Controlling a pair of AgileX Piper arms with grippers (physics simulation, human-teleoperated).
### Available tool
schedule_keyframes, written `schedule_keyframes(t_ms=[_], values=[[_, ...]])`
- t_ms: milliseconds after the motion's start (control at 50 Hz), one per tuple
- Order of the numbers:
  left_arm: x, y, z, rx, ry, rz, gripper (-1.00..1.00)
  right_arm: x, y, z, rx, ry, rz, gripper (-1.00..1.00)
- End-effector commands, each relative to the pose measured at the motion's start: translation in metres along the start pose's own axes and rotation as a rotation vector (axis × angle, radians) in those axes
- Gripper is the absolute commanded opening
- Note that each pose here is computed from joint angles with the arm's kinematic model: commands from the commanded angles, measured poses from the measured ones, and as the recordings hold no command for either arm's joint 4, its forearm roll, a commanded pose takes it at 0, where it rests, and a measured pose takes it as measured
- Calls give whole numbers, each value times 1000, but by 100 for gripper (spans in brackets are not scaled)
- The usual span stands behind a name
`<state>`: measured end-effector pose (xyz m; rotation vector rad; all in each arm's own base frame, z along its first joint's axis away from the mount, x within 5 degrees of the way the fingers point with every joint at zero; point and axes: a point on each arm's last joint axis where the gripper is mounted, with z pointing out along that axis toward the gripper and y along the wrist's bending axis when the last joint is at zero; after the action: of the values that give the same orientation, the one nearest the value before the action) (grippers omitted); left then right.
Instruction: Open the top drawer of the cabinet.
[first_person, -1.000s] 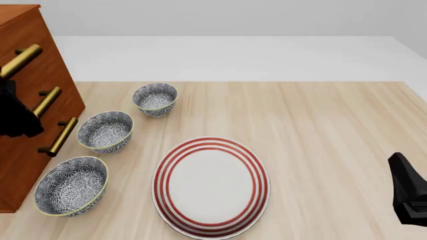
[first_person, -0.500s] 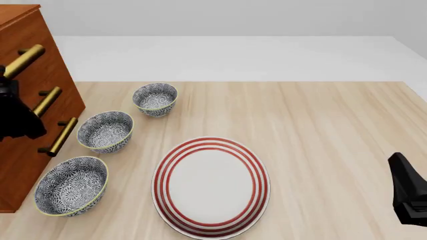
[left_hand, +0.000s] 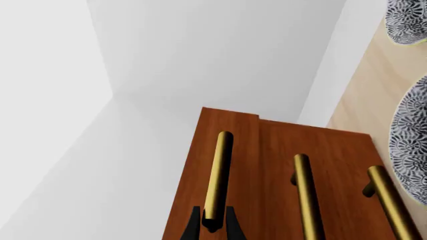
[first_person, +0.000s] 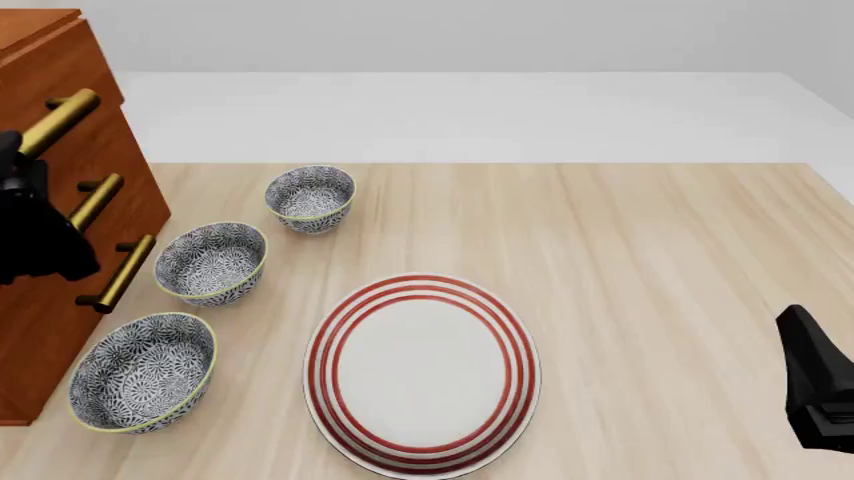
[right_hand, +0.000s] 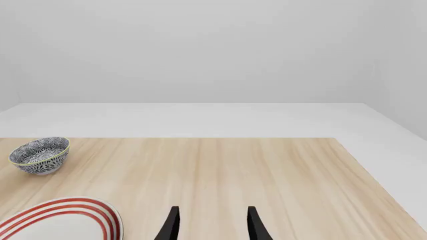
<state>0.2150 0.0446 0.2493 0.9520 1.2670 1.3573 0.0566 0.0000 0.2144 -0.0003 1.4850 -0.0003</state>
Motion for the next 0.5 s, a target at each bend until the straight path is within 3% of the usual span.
schedule_keyframes(t_ms=[20, 500], values=[[0, -6, -6, 28, 9, 0, -100, 0, 0, 0, 0, 0, 0, 100], [-8, -7, -13, 27, -30, 4, -100, 0, 0, 0, 0, 0, 0, 100]])
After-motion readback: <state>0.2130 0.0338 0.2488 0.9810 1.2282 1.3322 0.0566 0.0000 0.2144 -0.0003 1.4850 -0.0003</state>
